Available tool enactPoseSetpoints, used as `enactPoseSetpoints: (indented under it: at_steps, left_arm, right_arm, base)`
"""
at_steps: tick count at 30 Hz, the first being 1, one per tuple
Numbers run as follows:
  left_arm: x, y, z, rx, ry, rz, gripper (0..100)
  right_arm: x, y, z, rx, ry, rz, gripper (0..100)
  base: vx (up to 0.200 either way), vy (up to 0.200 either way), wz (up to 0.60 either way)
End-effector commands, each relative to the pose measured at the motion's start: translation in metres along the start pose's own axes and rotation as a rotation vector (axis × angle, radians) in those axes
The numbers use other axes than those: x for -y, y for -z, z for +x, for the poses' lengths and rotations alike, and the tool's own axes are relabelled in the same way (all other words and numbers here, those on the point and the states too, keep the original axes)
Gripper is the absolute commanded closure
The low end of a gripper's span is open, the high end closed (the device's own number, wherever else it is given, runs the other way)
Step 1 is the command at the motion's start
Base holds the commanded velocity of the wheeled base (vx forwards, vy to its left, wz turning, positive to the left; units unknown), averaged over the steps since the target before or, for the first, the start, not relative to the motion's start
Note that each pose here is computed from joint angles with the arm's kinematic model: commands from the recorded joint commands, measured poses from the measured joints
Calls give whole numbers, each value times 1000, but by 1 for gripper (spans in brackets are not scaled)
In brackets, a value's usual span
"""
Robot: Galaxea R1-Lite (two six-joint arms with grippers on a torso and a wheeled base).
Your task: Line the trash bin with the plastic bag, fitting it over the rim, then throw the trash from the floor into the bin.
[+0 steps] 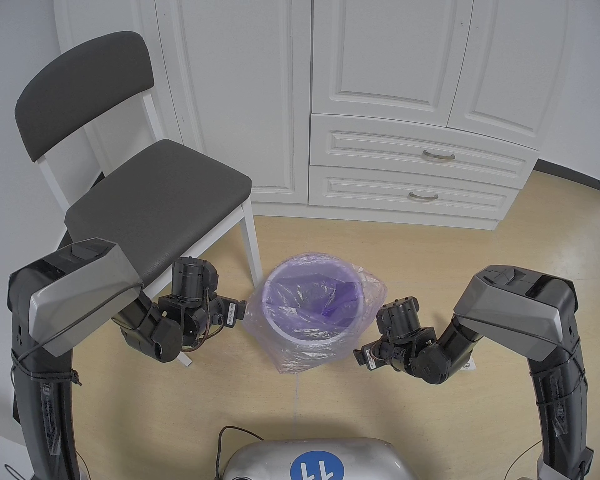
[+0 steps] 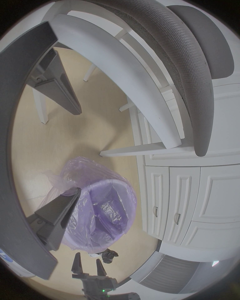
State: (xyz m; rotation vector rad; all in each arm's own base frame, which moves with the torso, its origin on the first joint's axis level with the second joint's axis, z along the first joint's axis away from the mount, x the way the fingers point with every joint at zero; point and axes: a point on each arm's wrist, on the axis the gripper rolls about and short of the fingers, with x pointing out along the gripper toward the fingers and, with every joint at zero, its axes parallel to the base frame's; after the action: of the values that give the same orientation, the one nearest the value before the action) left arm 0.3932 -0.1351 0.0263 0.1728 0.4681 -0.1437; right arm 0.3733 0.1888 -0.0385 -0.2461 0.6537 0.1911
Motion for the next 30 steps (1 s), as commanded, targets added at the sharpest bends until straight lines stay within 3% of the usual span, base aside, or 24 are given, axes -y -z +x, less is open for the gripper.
enactPoseSetpoints:
  at_steps: [1,11,20,30]
  left_arm:
    - [4,3,1,-7,7,5,0]
    - [5,0,3,46,8,-8,0]
    - [5,-3,2,57,6,-13,0]
    - [5,-5,1,71,5,-18,0]
  right_arm:
    - [8,9,28,-17,25,23,0]
    - [46,-19,60,0,101,180,0]
    - [69,-52,82,151,134,375,0]
    - [84,-61,96,211,211,436,0]
  base:
    - [0,0,0]
    - [0,0,0]
    - [0,0,0]
    - [0,0,0]
